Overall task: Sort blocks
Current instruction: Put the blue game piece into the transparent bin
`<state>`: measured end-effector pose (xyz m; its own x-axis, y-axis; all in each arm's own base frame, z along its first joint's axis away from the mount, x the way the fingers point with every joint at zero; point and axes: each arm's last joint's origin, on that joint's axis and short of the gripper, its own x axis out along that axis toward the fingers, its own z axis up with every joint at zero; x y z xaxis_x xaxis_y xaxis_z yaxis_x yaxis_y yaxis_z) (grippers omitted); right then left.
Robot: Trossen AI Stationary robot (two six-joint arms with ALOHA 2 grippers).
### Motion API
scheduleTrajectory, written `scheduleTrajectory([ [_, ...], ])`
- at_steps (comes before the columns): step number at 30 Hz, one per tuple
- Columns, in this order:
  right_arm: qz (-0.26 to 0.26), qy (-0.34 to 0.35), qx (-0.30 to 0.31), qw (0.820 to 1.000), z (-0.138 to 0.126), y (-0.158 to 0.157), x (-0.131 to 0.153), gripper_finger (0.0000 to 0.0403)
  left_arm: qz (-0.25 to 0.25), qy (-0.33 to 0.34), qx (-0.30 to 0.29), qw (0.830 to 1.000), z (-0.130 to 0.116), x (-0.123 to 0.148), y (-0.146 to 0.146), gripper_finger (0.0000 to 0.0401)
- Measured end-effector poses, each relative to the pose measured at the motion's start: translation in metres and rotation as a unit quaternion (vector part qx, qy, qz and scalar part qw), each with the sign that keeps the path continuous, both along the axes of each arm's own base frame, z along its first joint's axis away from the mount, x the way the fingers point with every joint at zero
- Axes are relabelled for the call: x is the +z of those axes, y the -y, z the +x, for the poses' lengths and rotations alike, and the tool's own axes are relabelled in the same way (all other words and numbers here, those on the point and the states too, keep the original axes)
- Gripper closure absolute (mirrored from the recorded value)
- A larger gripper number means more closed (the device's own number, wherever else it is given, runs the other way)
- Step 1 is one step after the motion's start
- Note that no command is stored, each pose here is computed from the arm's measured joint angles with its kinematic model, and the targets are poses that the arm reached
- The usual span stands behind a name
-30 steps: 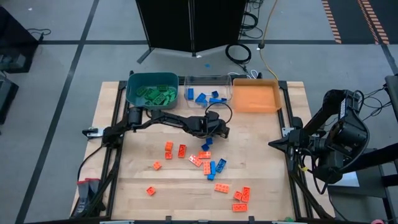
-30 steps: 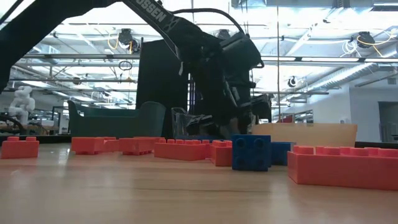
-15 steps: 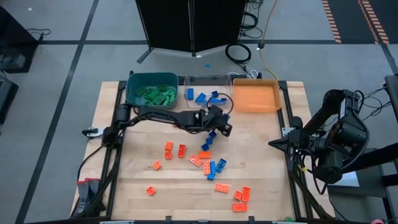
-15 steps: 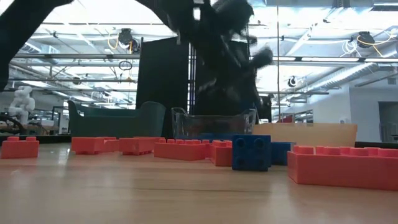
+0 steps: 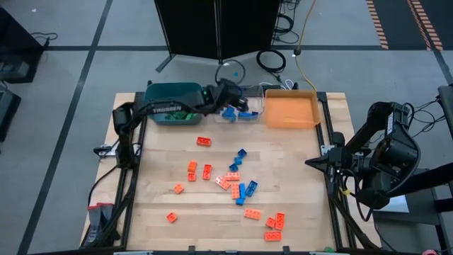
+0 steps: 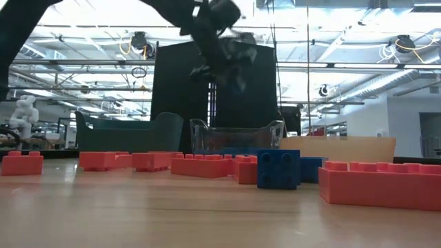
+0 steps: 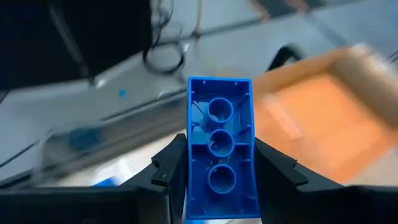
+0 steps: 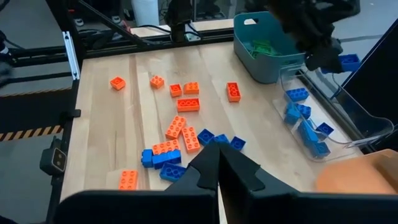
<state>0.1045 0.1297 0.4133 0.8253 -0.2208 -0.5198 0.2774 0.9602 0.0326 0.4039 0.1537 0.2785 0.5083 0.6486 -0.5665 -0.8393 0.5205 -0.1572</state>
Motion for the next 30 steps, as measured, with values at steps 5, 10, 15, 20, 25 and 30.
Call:
scheduleTrajectory([
  [5, 0.0, 0.001, 0.0, 1.0, 0.0, 0.0, 0.0, 0.0402, -0.08, -0.051, -0.013, 0.995, -0.022, -0.017, -0.035, 0.0264],
  [10, -0.002, 0.001, 0.0, 1.0, 0.0, 0.0, 0.0, 0.0402, -0.087, -0.061, -0.006, 0.994, -0.03, -0.02, -0.05, 0.0264],
  [15, -0.004, 0.001, 0.0, 1.0, 0.0, 0.0, 0.0, 0.0402, -0.099, -0.077, -0.006, 0.992, -0.025, -0.036, -0.054, 0.0264],
  [20, -0.006, 0.003, -0.001, 1.0, 0.0, 0.0, 0.0, 0.0402, -0.118, -0.085, -0.018, 0.989, -0.019, -0.05, -0.053, 0.0264],
  [25, -0.004, 0.004, -0.002, 1.0, 0.0, 0.0, 0.0, 0.0402, -0.104, -0.1, -0.042, 0.989, -0.015, -0.055, -0.05, 0.0223],
  [30, -0.003, 0.004, -0.002, 1.0, 0.0, 0.0, 0.0, 0.0402, -0.068, -0.115, -0.084, 0.987, -0.011, -0.044, -0.046, 0.0136],
])
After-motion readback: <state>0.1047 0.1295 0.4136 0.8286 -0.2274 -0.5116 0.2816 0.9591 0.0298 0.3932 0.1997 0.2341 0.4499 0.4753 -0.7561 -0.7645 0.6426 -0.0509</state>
